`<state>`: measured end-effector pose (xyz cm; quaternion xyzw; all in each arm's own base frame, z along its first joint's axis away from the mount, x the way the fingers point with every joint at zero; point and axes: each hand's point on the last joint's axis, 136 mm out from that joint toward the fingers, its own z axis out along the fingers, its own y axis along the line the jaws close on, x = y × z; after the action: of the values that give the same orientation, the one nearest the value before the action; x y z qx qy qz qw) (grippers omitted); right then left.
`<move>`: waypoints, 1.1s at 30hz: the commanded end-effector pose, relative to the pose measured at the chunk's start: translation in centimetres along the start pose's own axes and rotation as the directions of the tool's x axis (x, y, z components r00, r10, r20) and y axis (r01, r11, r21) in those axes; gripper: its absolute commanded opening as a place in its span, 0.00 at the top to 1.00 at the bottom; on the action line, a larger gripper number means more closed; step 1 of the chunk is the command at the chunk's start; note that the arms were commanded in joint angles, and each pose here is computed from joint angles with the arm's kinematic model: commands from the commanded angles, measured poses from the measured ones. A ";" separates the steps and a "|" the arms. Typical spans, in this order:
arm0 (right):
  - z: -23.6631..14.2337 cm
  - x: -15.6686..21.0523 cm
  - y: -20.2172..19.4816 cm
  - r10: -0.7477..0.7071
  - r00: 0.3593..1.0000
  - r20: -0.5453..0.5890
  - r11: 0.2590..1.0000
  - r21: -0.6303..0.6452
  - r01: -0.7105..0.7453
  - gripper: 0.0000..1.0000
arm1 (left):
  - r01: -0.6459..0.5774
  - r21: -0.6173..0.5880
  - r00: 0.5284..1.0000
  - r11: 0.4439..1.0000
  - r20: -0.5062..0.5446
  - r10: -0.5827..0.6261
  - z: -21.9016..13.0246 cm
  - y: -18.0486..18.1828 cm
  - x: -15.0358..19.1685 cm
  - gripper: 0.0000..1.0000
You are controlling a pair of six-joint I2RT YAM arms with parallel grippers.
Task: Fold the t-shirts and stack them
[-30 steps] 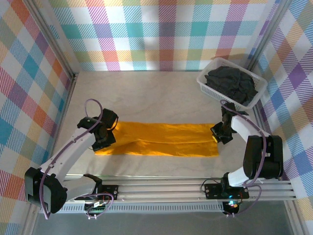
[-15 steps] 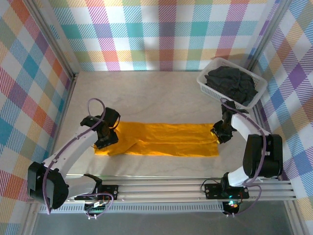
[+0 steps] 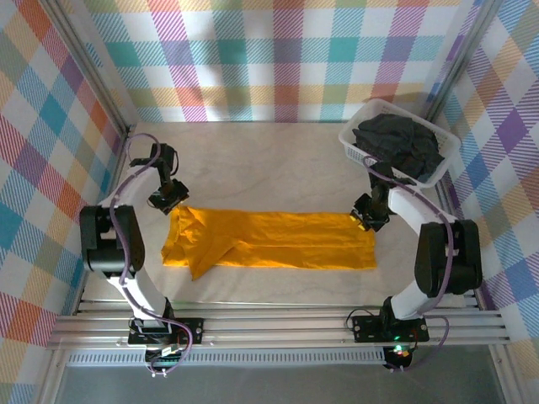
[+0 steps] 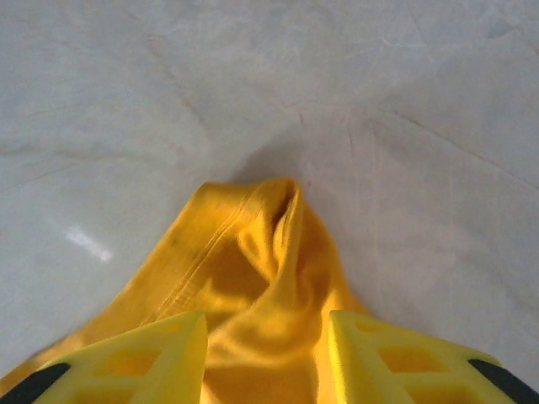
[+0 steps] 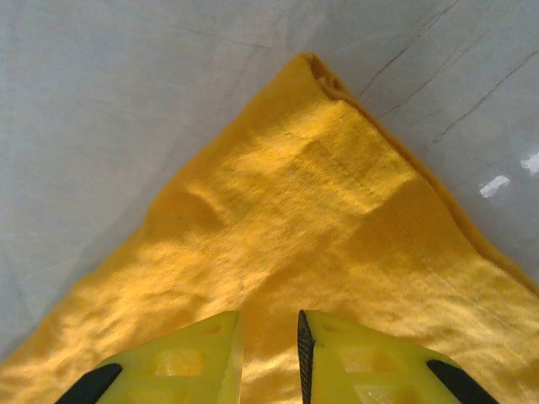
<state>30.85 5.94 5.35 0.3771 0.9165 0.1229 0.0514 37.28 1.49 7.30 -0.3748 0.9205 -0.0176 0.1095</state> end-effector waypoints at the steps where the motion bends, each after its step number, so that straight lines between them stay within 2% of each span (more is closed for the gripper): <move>1: 0.6 -0.8 0.6 -0.025 1.000 0.003 1.000 0.006 0.025 0.75 | -0.011 0.052 1.000 0.999 0.003 0.011 0.8 -1.3 -1.3 0.60; 3: 1.3 -1.0 0.4 -0.019 1.000 -0.016 0.999 0.043 0.020 0.75 | -0.010 0.054 1.000 0.998 0.001 0.010 1.6 -1.2 -1.4 0.62; 5: 1.9 -1.1 0.0 -0.005 1.000 -0.031 0.996 0.084 0.008 0.76 | -0.016 0.053 1.000 0.998 -0.011 0.016 2.3 -1.2 -1.3 0.67; 8: 2.5 -1.4 -0.3 0.013 0.999 -0.032 0.994 0.113 -0.010 0.75 | -0.020 -0.001 1.000 1.000 -0.013 0.020 2.7 -0.2 -1.2 0.72; 11: 3.0 -1.6 -0.4 0.032 0.999 -0.032 0.991 0.130 -0.028 0.75 | -0.009 0.013 1.000 1.000 0.013 0.009 2.9 0.2 -1.5 0.81; 15: 3.5 -1.9 -1.6 0.073 0.997 -0.023 0.977 0.202 -0.067 0.76 | 0.023 0.021 0.999 1.000 0.032 -0.024 3.2 1.1 -2.3 0.99; 16: 3.5 -1.9 -1.9 0.083 0.996 -0.019 0.973 0.218 -0.077 0.77 | 0.036 0.027 0.999 0.999 0.039 -0.037 3.1 1.3 -2.7 1.00; 23: 3.8 -2.6 -1.9 0.102 0.995 -0.021 0.964 0.251 -0.093 0.78 | 0.152 0.139 0.986 0.979 0.052 -0.161 2.3 1.9 -4.9 1.00; 28: 3.9 -3.4 -1.1 0.091 0.996 -0.021 0.967 0.241 -0.083 0.78 | 0.168 0.190 0.984 0.967 0.034 -0.177 2.0 1.5 -5.8 1.00; 31: 3.8 -4.0 0.4 0.040 0.999 -0.024 0.981 0.190 -0.035 0.76 | 0.161 0.170 0.985 0.972 0.030 -0.168 1.9 1.7 -5.9 1.00; 32: 3.5 -4.2 1.1 0.016 1.000 -0.021 0.986 0.169 -0.012 0.74 | 0.163 0.150 0.985 0.975 0.032 -0.169 1.7 2.1 -5.8 0.97; 33: 3.1 -4.4 1.7 -0.007 1.000 -0.017 0.989 0.148 0.010 0.72 | 0.167 0.136 0.984 0.977 0.036 -0.173 1.4 2.5 -5.7 0.88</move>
<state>34.28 4.58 1.95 0.3980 0.9162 0.0471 -0.0025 39.66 5.99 4.51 -0.4351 0.8860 -0.0879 0.1339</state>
